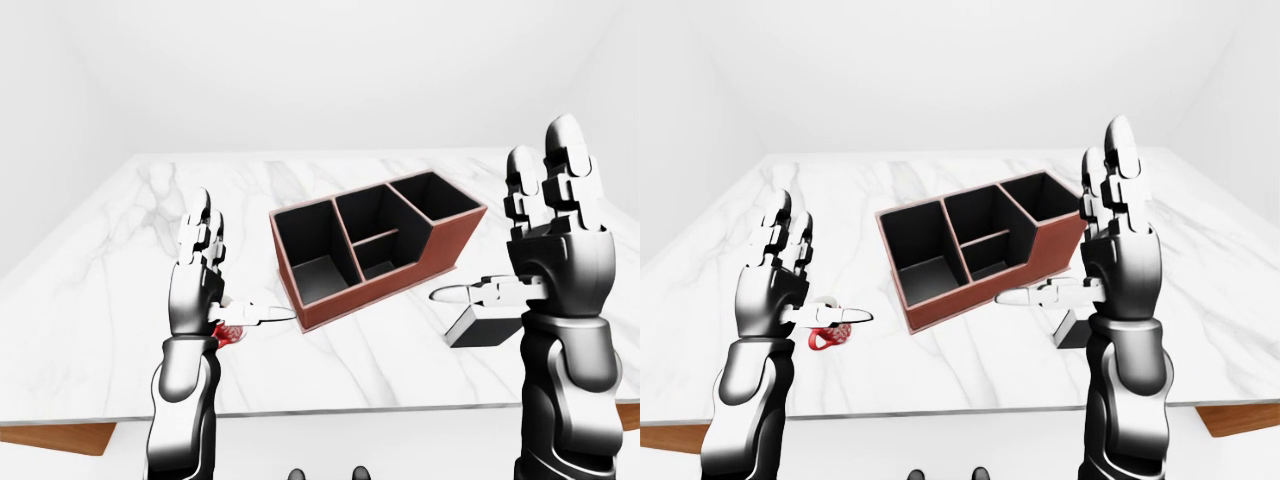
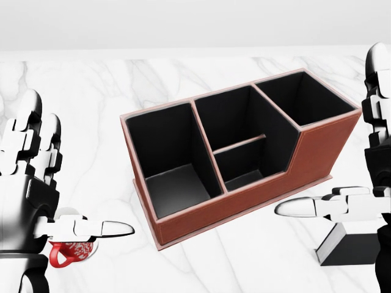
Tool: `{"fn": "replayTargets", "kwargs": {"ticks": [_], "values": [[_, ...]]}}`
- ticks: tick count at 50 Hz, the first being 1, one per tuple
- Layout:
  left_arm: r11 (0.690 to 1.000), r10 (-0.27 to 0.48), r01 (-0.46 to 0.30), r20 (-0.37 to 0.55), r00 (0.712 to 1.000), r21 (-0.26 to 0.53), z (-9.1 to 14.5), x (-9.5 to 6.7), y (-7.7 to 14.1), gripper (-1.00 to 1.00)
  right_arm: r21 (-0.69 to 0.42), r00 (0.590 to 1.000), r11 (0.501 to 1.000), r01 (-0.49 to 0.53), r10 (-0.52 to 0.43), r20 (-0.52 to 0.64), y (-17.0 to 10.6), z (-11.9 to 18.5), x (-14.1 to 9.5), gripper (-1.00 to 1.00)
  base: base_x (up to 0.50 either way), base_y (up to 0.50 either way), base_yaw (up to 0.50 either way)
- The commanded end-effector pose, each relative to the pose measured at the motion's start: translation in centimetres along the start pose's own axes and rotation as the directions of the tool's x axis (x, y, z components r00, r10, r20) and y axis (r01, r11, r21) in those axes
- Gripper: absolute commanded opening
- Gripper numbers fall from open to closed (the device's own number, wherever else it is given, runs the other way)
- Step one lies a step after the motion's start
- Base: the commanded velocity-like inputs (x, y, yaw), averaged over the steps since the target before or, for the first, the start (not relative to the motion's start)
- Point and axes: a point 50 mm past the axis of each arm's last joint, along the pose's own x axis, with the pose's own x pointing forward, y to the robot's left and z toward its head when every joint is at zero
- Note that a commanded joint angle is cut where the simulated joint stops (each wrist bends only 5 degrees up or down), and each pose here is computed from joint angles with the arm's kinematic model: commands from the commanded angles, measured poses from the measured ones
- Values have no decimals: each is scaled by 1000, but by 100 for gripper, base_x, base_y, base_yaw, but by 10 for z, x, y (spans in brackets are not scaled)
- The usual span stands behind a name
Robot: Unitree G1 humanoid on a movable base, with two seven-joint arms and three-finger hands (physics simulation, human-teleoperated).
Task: Pick up the book and place it in the back compartment of the caddy.
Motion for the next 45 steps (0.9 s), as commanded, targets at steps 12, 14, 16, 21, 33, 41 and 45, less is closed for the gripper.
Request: {"fn": "replayTargets", "kwargs": {"ticks": [12, 14, 16, 21, 33, 41, 45], "values": [[1000, -1, 1, -8, 1000, 0, -2, 0, 0, 100, -1, 998, 999, -38, 38, 40, 2, 10, -1, 100, 24, 0, 0], [1000, -1, 1, -5, 1000, 0, -1, 0, 0, 100, -22, 999, 999, -24, 25, 28, 2, 8, 0, 100, 50, 0, 0], [1000, 0, 0, -5, 1000, 1, -1, 0, 0, 100, -46, 1000, 999, -22, 23, 10, 2, 3, 2, 100, 40, 0, 0], [1000, 0, 0, -6, 1000, 1, -2, 0, 0, 100, -71, 998, 997, -33, 36, 46, 0, 12, 2, 100, 3, 0, 0], [1000, 0, 0, -7, 1000, 1, -2, 0, 0, 100, -147, 993, 988, -50, 65, 97, -3, 26, 5, 100, 0, 0, 0], [1000, -2, 2, -17, 1000, 0, -4, 0, -1, 100, -166, 990, 983, -84, 102, 100, -1, 29, 3, 100, 0, 0, 0], [1000, -3, 3, -13, 1000, 0, -3, 0, -1, 100, -142, 985, 985, -95, 114, 132, -1, 36, 0, 100, 30, 0, 0]]}}
